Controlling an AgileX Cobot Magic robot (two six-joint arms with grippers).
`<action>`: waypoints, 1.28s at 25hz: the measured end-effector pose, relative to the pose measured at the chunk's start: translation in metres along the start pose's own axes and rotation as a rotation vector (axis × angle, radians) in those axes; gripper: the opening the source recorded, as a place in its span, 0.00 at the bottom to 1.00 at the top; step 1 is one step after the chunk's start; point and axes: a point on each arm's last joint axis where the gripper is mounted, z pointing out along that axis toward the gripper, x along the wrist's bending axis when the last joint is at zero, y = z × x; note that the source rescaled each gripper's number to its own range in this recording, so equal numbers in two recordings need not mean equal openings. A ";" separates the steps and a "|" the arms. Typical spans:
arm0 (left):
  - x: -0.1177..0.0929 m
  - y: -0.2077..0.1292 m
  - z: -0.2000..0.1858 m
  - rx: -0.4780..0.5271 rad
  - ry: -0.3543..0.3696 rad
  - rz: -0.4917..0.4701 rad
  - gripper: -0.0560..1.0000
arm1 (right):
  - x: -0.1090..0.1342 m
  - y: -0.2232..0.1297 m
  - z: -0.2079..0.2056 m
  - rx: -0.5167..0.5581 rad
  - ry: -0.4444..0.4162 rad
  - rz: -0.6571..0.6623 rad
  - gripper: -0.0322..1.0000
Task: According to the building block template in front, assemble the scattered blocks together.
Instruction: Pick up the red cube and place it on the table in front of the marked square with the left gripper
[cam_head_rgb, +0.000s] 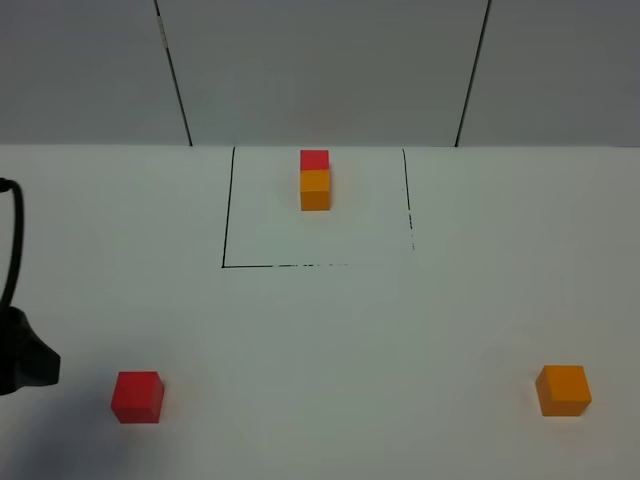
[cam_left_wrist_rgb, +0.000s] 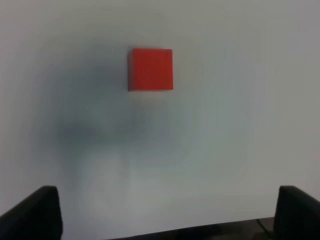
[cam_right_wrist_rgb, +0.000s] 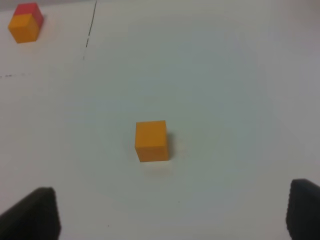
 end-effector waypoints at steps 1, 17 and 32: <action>0.002 0.007 0.008 0.027 0.014 -0.003 0.80 | 0.000 0.000 0.000 0.000 0.000 0.000 0.82; -0.012 0.038 0.126 0.259 0.299 0.014 0.80 | 0.000 0.000 0.000 0.000 0.000 0.000 0.82; -0.029 0.040 0.149 0.236 0.226 0.014 0.80 | 0.000 0.000 0.000 0.000 0.000 0.000 0.82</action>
